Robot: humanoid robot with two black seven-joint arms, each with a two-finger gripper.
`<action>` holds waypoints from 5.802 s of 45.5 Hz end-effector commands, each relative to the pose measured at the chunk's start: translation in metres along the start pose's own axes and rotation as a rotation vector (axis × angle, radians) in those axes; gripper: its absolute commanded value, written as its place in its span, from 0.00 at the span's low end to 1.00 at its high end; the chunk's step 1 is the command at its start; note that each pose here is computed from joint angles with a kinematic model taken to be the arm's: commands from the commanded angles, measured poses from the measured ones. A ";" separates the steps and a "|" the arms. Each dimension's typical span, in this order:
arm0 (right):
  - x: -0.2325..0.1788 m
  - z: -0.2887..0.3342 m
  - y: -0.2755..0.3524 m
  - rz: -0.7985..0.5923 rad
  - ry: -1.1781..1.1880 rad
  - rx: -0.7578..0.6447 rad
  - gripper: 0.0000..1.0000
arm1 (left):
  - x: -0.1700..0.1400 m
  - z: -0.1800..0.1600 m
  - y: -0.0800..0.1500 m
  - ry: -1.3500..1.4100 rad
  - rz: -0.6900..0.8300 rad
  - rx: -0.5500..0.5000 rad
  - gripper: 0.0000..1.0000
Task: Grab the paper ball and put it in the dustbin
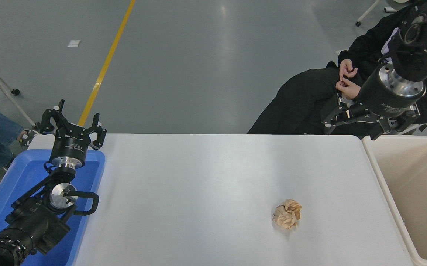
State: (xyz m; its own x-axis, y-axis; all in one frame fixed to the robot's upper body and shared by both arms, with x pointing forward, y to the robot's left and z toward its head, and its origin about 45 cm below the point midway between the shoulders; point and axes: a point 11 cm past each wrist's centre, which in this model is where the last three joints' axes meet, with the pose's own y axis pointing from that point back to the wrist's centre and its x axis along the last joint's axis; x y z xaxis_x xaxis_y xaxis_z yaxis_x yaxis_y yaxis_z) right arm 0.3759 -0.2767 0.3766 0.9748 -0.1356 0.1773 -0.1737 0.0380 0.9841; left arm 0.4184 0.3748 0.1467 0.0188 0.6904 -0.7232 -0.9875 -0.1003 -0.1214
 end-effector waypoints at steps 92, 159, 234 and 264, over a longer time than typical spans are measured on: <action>-0.070 -0.032 -0.186 -0.050 0.070 0.015 1.00 | -0.001 0.000 -0.001 0.001 -0.002 0.001 0.99; -0.121 -0.057 -0.299 0.009 0.137 0.068 0.17 | -0.001 0.000 -0.001 0.001 -0.002 0.001 0.99; -0.040 -0.017 0.025 -0.064 -0.020 0.211 0.00 | 0.000 0.001 0.000 0.000 0.000 0.000 0.99; -0.031 0.018 0.026 -0.034 -0.120 0.147 0.00 | 0.000 0.000 0.000 0.001 0.001 0.001 0.99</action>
State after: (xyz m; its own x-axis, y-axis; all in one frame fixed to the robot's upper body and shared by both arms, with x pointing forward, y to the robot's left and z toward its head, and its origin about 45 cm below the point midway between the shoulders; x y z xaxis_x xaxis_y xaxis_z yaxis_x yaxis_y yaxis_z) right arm 0.3393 -0.2677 0.3958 0.9697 -0.2109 0.1230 -0.1597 -0.1667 0.9730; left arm 0.4184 0.3749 0.1466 0.0183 0.6897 -0.7239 -0.9877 -0.1001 -0.1203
